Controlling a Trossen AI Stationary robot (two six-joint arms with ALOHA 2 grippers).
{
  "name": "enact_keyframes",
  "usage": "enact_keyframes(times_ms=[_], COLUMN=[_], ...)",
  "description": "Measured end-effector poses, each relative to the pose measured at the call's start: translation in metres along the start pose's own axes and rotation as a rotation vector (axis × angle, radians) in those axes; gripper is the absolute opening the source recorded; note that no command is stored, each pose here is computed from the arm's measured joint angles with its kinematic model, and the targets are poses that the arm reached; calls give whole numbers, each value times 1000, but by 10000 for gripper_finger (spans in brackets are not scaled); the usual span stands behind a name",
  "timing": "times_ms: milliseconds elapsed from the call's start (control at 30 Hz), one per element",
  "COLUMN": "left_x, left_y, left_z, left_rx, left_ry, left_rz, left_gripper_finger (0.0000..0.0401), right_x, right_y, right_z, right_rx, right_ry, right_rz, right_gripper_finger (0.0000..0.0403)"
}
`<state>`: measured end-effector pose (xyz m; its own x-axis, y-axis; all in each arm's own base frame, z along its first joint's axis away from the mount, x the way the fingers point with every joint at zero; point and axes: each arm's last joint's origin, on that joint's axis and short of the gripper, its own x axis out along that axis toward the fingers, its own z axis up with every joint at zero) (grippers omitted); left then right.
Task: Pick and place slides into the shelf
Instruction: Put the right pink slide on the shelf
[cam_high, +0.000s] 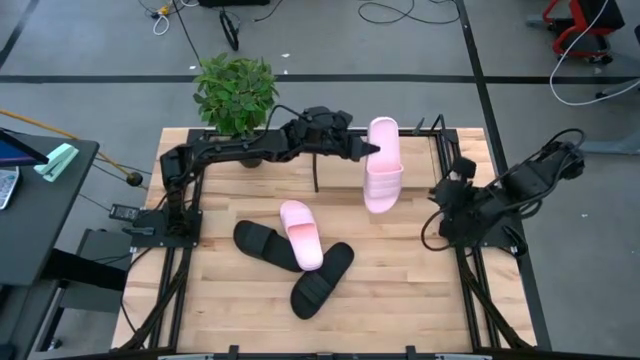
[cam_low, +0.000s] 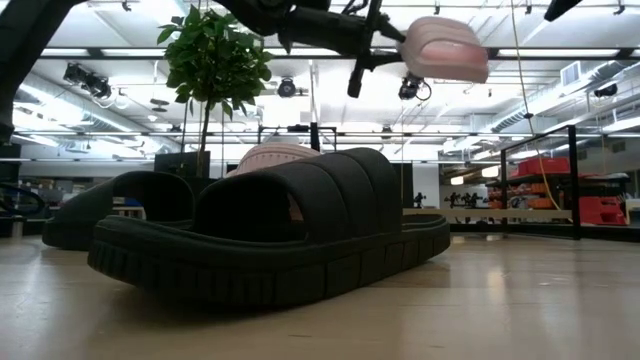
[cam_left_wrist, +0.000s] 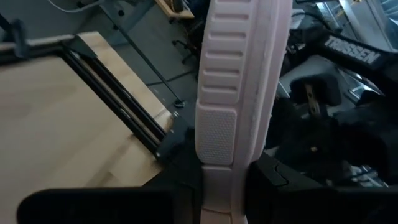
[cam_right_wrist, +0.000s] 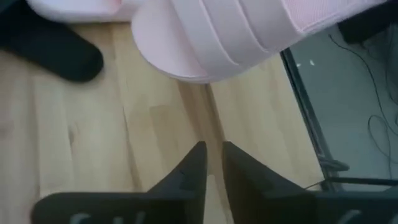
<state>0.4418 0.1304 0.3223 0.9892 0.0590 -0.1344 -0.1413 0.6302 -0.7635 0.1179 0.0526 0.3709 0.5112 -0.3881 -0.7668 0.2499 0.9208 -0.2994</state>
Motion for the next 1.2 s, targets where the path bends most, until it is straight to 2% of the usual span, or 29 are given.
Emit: enact_keyframes(times_ms=[300, 533, 600, 667, 833, 1067, 1200], left_x=[1, 1, 1, 1, 2, 2, 2], left_y=[-3, -3, -3, -3, -3, -6, -10], left_z=[-4, -4, -4, -3, -3, -1, 0], left_rx=[-23, -22, -22, -23, -33, -106, -121], left_ry=[-17, -29, -35, -37, -38, -62, -73], left_rz=[15, 26, 31, 33, 34, -10, -49], left_gripper_finger=[78, 78, 78, 78, 77, 77, 77], right_x=[17, 29, 33, 37, 47, 61, 68], right_y=[24, 40, 46, 51, 59, 75, 82], right_z=[12, 21, 25, 28, 37, 44, 48], right_rx=[-347, -339, -376, -439, -588, -695, -732], right_ry=[76, 87, 82, 60, -1, -4, -23], right_rz=[-46, -64, -63, -117, -344, -440, -546], right_gripper_finger=[147, 185, 191, 193, 190, 190, 190])
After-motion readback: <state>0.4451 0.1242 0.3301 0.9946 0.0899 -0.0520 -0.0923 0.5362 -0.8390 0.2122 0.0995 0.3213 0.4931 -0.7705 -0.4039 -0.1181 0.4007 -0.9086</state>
